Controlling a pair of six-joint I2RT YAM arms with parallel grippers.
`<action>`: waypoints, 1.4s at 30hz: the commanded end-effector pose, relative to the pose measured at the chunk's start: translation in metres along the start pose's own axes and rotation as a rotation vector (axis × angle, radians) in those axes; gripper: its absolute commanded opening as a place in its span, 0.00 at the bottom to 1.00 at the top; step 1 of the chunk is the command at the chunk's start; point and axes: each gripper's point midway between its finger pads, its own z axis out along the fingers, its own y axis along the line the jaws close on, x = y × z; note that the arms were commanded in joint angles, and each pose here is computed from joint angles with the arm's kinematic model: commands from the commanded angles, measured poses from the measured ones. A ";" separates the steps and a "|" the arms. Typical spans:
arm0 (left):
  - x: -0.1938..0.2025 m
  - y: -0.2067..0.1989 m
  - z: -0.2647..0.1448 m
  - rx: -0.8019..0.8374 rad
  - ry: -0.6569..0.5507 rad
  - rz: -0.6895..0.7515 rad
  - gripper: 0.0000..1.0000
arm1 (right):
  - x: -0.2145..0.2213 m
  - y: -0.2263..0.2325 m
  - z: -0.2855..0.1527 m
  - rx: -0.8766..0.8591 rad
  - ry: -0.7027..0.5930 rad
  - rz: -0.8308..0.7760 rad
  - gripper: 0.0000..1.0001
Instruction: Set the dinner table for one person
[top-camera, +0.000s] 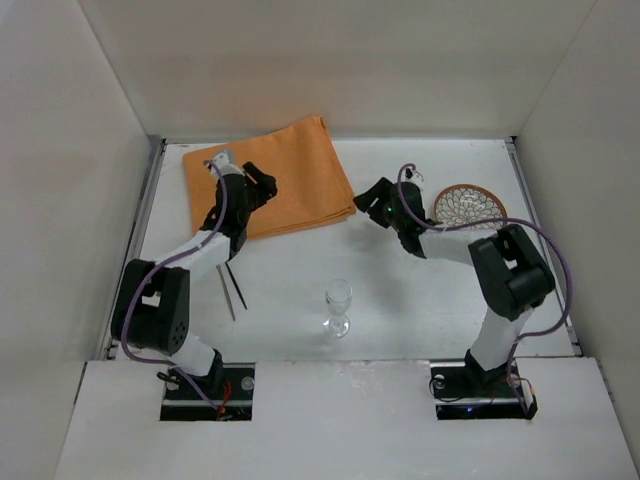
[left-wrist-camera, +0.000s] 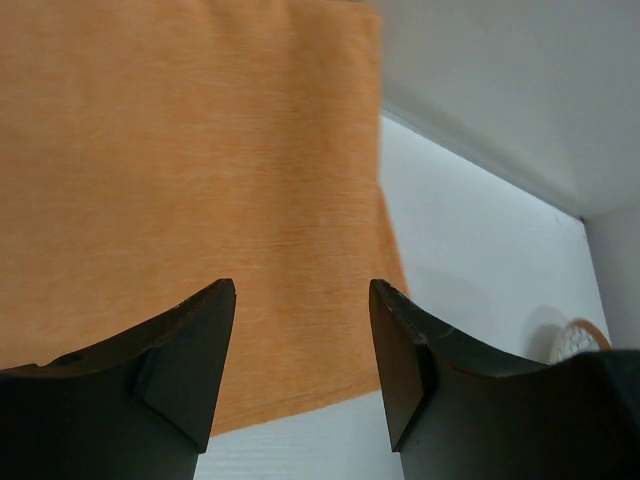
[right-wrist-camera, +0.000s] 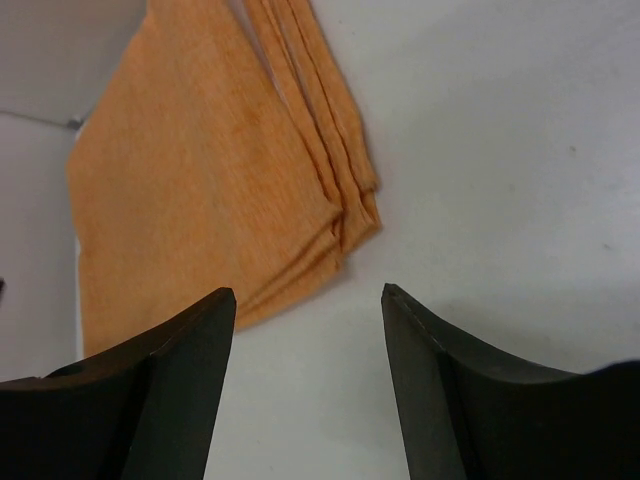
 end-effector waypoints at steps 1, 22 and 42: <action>-0.021 0.060 -0.019 -0.188 -0.127 -0.159 0.54 | -0.002 0.026 0.028 -0.043 0.046 0.094 0.64; -0.031 0.277 -0.056 -0.786 -0.235 -0.480 0.52 | 0.017 -0.016 0.075 0.274 0.151 -0.014 0.63; 0.000 0.265 0.010 -0.736 -0.053 -0.430 0.50 | -0.022 0.004 0.062 -0.039 0.031 0.333 0.05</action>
